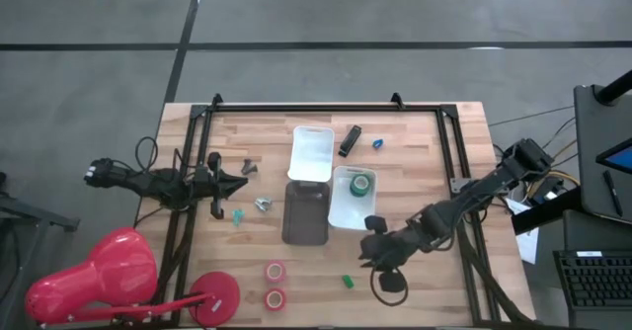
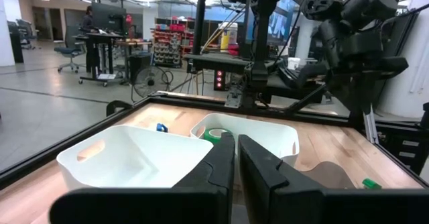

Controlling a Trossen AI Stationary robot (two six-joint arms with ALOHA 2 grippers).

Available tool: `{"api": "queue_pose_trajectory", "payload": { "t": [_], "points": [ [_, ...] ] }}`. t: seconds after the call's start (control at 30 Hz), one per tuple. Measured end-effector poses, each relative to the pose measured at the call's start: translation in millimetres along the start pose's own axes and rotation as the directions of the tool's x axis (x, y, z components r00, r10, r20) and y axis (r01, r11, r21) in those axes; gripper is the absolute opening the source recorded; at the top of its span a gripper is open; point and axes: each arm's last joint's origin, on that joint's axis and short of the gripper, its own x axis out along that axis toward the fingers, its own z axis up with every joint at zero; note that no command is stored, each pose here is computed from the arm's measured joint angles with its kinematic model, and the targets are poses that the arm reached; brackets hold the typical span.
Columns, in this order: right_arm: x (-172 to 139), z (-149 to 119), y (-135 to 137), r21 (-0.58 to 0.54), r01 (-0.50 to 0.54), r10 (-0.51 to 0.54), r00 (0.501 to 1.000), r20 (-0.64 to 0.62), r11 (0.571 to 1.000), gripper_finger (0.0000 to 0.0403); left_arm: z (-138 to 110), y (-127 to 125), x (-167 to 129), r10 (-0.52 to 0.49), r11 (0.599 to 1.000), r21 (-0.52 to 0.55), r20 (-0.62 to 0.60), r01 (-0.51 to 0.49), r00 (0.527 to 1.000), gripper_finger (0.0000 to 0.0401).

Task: Pick and place Stapler, Stapler remover, tape
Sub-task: Put the blue stapler into the black bin

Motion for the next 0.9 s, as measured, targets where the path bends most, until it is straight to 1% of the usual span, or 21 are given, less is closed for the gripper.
{"api": "queue_pose_trajectory", "payload": {
  "t": [0.13, 0.27, 0.43, 0.57, 0.6, 0.67, 0.7, 0.77, 0.8, 0.83, 0.9],
  "points": [
    [-2, 0, 4, 0.035, -0.014, 0.013, 1.000, 0.009, 0.999, 0.0066, 0, 0, 0, 0.000, 1.000, 0.000, 0.000, 0.000, 1.000, 0.0023],
    [1, -3, 9, 0.014, -0.026, 0.026, 1.000, 0.004, 1.000, 0.0057, 0, 0, 0, 0.000, 1.000, 0.001, -0.001, 0.000, 1.000, 0.0023],
    [5, -7, 8, 0.008, -0.009, 0.009, 1.000, -0.026, 1.000, 0.0054, 0, 0, 0, 0.000, 1.000, 0.001, -0.001, 0.000, 1.000, 0.0023],
    [-3, -12, 4, -0.006, 0.033, -0.033, 0.995, -0.095, 0.999, 0.0056, 0, 0, 0, 0.000, 1.000, 0.001, -0.001, 0.000, 1.000, 0.0023],
    [-7, -14, 2, -0.014, 0.056, -0.057, 0.991, -0.120, 0.998, 0.0056, 0, 0, 0, 0.000, 1.000, 0.001, -0.001, 0.000, 1.000, 0.0023],
    [-16, -16, -4, -0.044, 0.143, -0.149, 0.975, -0.166, 0.989, 0.0054, 0, 0, 0, 0.000, 1.000, 0.001, -0.001, 0.000, 1.000, 0.0023],
    [-21, -16, -8, -0.065, 0.204, -0.212, 0.960, -0.184, 0.977, 0.0052, 0, 0, 0, 0.000, 1.000, 0.001, -0.001, 0.000, 1.000, 0.0023],
    [-32, -17, -17, -0.114, 0.327, -0.344, 0.914, -0.213, 0.938, 0.0045, 0, 0, 0, 0.000, 1.000, 0.000, -0.001, 0.000, 1.000, 0.0023],
    [-37, -17, -21, -0.147, 0.369, -0.394, 0.894, -0.215, 0.918, 0.0040, 0, 0, 0, 0.000, 1.000, 0.001, -0.001, 0.000, 1.000, 0.0023],
    [-42, -16, -25, -0.178, 0.394, -0.427, 0.879, -0.212, 0.902, 0.0034, 0, 0, 0, 0.000, 1.000, 0.000, -0.001, 0.000, 1.000, 0.0023],
    [-50, -14, -32, -0.227, 0.410, -0.455, 0.866, -0.206, 0.883, 0.0020, 0, 0, 0, 0.000, 1.000, 0.001, -0.001, 0.000, 1.000, 0.0023]
  ]
}}
